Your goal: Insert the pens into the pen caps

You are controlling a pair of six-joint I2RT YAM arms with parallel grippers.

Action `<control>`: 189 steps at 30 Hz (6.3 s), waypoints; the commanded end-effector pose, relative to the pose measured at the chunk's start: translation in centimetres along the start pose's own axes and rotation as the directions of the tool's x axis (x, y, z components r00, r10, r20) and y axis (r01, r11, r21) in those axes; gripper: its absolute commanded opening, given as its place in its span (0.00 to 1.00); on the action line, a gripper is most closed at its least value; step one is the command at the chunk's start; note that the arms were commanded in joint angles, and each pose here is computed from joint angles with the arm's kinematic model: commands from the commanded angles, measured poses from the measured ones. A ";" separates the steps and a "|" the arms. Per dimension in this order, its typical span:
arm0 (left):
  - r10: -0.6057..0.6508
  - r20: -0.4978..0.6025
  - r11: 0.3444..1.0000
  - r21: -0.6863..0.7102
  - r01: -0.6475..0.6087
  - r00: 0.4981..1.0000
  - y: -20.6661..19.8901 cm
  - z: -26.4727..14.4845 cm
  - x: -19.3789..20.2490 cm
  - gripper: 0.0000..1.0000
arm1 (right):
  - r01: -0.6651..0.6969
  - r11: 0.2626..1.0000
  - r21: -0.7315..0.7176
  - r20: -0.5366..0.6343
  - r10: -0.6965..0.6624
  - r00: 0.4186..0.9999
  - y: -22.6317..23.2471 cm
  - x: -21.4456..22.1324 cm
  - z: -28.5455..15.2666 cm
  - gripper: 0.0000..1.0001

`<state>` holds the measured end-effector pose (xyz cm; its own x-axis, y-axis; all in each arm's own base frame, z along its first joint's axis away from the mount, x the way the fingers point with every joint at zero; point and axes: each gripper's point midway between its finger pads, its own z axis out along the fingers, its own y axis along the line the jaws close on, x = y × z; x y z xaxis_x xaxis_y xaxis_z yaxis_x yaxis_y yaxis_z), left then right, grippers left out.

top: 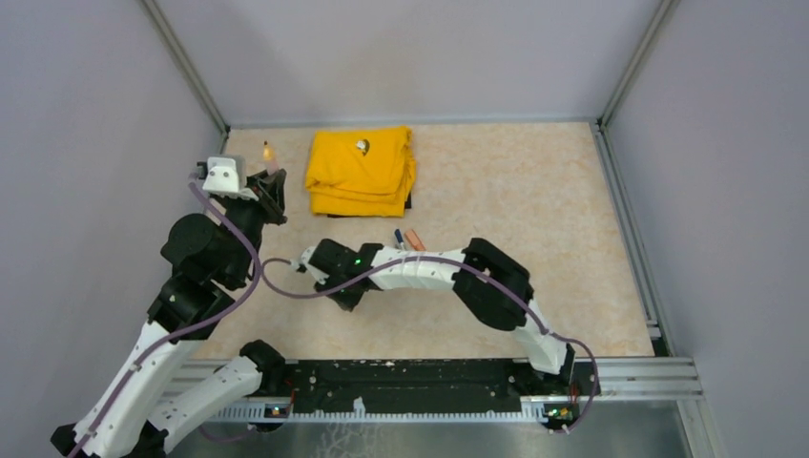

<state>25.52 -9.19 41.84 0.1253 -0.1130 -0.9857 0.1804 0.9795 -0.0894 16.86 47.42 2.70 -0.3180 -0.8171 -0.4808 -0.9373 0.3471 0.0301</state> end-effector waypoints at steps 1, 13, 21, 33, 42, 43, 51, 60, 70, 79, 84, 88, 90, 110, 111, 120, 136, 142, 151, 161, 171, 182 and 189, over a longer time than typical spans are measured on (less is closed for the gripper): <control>-0.005 -0.009 1.000 0.019 0.005 1.000 -0.6 0.5 0.8 0.05 | -0.178 0.984 0.028 0.372 0.155 0.915 -4.4 -6.5 -8.8 0.02; -0.005 -0.080 0.968 0.250 0.025 0.997 -6.8 4.0 5.1 0.00 | -0.733 0.679 -0.041 0.904 0.338 0.263 -16.6 0.0 -25.7 0.00; 0.028 -0.114 0.859 0.511 0.035 0.993 -14.7 6.5 9.2 0.00 | -0.877 0.473 -0.085 0.962 0.268 0.052 -20.1 6.1 -32.3 0.00; 0.049 -0.091 0.757 0.653 0.023 0.995 -22.4 8.1 12.5 0.00 | -0.784 0.538 -0.310 0.915 0.394 -0.091 -21.9 6.2 -38.2 0.00; 0.171 -0.073 0.719 0.691 -0.074 0.983 -24.4 4.2 15.4 0.00 | -0.660 0.633 -0.405 0.909 0.354 -0.219 -20.7 4.1 -41.6 0.00; 0.181 -0.069 0.719 0.690 -0.084 0.981 -24.7 3.9 15.5 0.00 | -0.648 0.634 -0.422 0.902 0.365 -0.230 -20.6 3.9 -41.7 0.00; 0.196 -0.096 0.730 0.678 -0.080 0.976 -25.6 3.3 16.8 0.00 | -0.600 0.673 -0.432 0.900 0.366 -0.238 -20.0 2.9 -42.4 0.00; 0.196 -0.112 0.740 0.669 -0.072 0.974 -25.5 3.4 17.3 0.00 | -0.590 0.692 -0.417 0.905 0.377 -0.197 -19.8 2.5 -41.6 0.00; 0.200 -0.113 0.746 0.662 -0.076 0.973 -25.4 3.5 17.3 0.00 | -0.551 0.727 -0.410 0.902 0.412 -0.127 -19.2 1.3 -39.7 0.00; 0.198 -0.120 0.753 0.654 -0.072 0.973 -25.3 3.6 17.4 0.00 | -0.544 0.750 -0.376 0.916 0.391 -0.094 -18.6 0.6 -39.4 0.00; 0.182 -0.133 0.766 0.640 -0.056 0.974 -25.2 3.8 17.2 0.00 | -0.557 0.759 -0.336 0.927 0.371 -0.054 -18.4 0.6 -38.4 0.00; 0.164 -0.141 0.777 0.628 -0.040 0.976 -25.1 3.9 17.0 0.00 | -0.564 0.759 -0.324 0.930 0.364 -0.045 -18.3 0.6 -37.7 0.00; 0.157 -0.145 0.780 0.625 -0.033 0.977 -25.1 3.9 16.9 0.00 | -0.555 0.766 -0.324 0.931 0.362 -0.044 -18.0 0.6 -37.4 0.01; 0.071 -0.148 0.784 0.620 0.037 0.986 -25.2 3.5 15.0 0.00 | -0.540 0.791 -0.287 0.954 0.288 -0.085 -17.7 1.2 -36.7 0.11; 0.069 -0.147 0.785 0.618 0.037 0.987 -25.1 3.6 15.0 0.00 | -0.536 0.795 -0.285 0.954 0.289 -0.079 -17.5 1.1 -36.5 0.11; 0.046 -0.140 0.798 0.601 0.047 0.989 -24.8 3.7 14.3 0.00 | -0.493 0.821 -0.287 0.951 0.306 -0.044 -15.9 0.3 -35.5 0.12; -0.046 -0.108 0.799 0.592 0.102 0.993 -24.6 3.7 11.0 0.00 | -0.475 0.849 -0.229 0.942 0.316 0.110 -15.0 0.9 -31.5 0.14; -0.033 -0.098 0.792 0.605 0.086 0.995 -24.7 3.6 11.0 0.00 | -0.491 0.847 -0.205 0.955 0.284 0.090 -15.2 0.9 -33.4 0.30; -0.014 -0.118 0.793 0.603 0.083 0.993 -24.4 3.3 12.0 0.00 | -0.526 0.837 -0.149 0.980 0.194 0.031 -15.8 0.0 -39.5 0.63; -0.008 -0.164 0.758 0.643 0.113 0.986 -24.5 1.7 13.2 0.00 | -0.563 0.822 -0.082 0.987 0.146 0.069 -15.7 0.7 -42.9 0.79; 0.006 -0.209 0.692 0.706 0.147 0.978 -25.1 -0.3 15.1 0.00 | -0.669 0.728 -0.146 0.945 0.303 0.123 -17.7 -0.4 -42.4 0.69; 0.015 -0.211 0.695 0.705 0.141 0.977 -25.1 -0.3 15.3 0.00 | -0.640 0.743 -0.193 0.901 0.393 0.185 -16.6 -1.2 -41.0 0.55; 0.018 -0.208 0.693 0.707 0.138 0.978 -25.2 -0.2 15.1 0.00 | -0.632 0.752 -0.187 0.894 0.397 0.207 -16.6 -1.3 -40.0 0.47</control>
<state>23.09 -35.35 28.00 -0.0888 -0.0284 -0.9956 0.8201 0.5653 -0.0893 27.34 24.10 35.35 -0.3454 0.3490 -0.8712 -0.4912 0.7238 0.4847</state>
